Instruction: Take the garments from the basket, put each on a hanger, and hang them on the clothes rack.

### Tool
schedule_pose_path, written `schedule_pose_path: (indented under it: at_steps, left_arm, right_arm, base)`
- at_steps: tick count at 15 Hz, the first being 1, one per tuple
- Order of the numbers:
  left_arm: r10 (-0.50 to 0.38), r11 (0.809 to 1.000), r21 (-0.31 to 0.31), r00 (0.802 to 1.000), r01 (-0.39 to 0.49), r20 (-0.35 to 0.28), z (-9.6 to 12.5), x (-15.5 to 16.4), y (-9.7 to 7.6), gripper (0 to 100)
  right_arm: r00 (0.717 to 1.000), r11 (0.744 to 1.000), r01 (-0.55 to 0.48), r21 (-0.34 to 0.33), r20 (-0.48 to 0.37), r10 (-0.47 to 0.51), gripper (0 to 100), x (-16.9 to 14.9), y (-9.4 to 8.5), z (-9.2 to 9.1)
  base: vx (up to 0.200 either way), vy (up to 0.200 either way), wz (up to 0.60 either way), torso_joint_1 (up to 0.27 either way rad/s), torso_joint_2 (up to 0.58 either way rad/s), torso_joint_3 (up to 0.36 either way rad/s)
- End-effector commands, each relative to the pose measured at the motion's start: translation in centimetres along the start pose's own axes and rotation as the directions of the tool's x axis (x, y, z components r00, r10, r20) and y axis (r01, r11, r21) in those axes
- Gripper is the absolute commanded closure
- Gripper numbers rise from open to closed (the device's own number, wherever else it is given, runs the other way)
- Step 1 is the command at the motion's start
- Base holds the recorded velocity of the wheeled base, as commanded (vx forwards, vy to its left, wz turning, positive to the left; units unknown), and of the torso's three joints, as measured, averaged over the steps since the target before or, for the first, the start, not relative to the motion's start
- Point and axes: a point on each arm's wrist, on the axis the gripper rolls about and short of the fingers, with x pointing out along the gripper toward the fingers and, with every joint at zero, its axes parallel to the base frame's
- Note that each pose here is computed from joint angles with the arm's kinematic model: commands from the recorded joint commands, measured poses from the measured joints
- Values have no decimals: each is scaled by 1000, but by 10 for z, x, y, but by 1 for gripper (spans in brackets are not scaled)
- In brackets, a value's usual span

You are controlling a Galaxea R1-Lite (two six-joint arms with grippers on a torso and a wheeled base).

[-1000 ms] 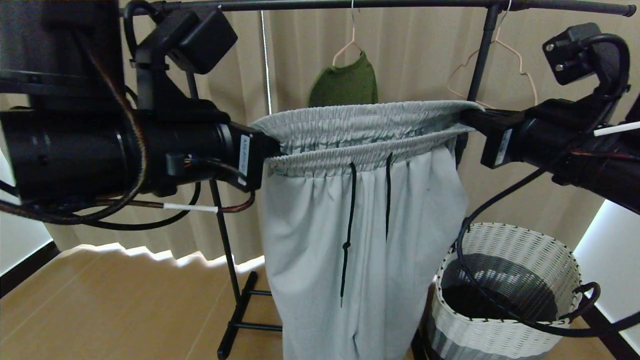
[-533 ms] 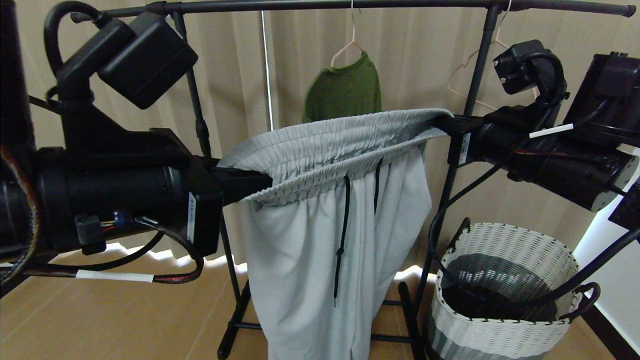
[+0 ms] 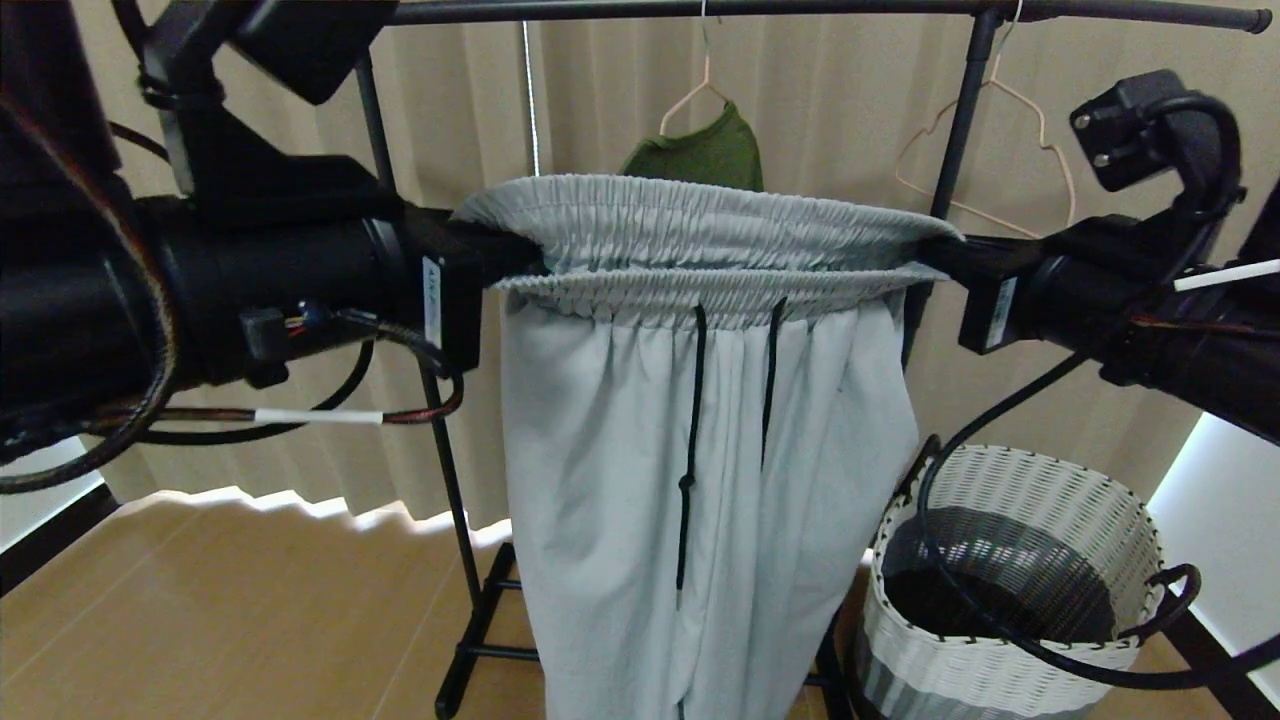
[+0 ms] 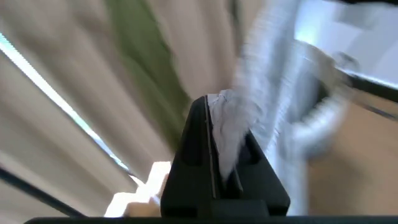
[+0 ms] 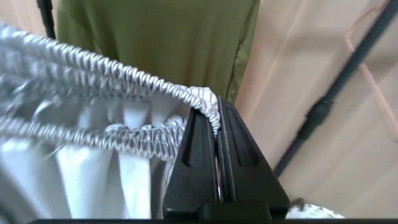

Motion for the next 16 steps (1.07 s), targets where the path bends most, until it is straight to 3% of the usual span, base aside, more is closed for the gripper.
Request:
schedule_pose_path:
  at_steps: [1, 5, 9, 12, 16]
  left_arm:
    - [53, 999, 8, 998, -52, -37, -12, 24, 6, 100]
    - [25, 1000, 1, 995, -25, -94, -30, 21, -6, 100]
    - [25, 1000, -1, 998, -25, -53, -21, 16, -7, 100]
    - [1, 1000, -1, 999, -1, -47, -19, 17, -13, 100]
    - [5, 1000, -1, 999, -5, -43, -18, 14, -12, 100]
  right_arm:
    - [997, 1000, 5, 4, 73, -5, 100, -33, -7, 20]
    - [1000, 1000, -12, -3, 16, 12, 100, -40, -4, 1]
    - [997, 999, -35, 3, 68, 34, 100, -43, 1, 9]
    - [994, 996, -89, 0, 64, 89, 100, -45, 13, 7]
    - [994, 996, -95, -1, 57, 94, 100, -45, 14, 6]
  base:
    - [0, 0, 0, 0, 0, 0]
    - [0, 0, 0, 0, 0, 0]
    - [0, 0, 0, 0, 0, 0]
    - [0, 0, 0, 0, 0, 0]
    - [0, 0, 0, 0, 0, 0]
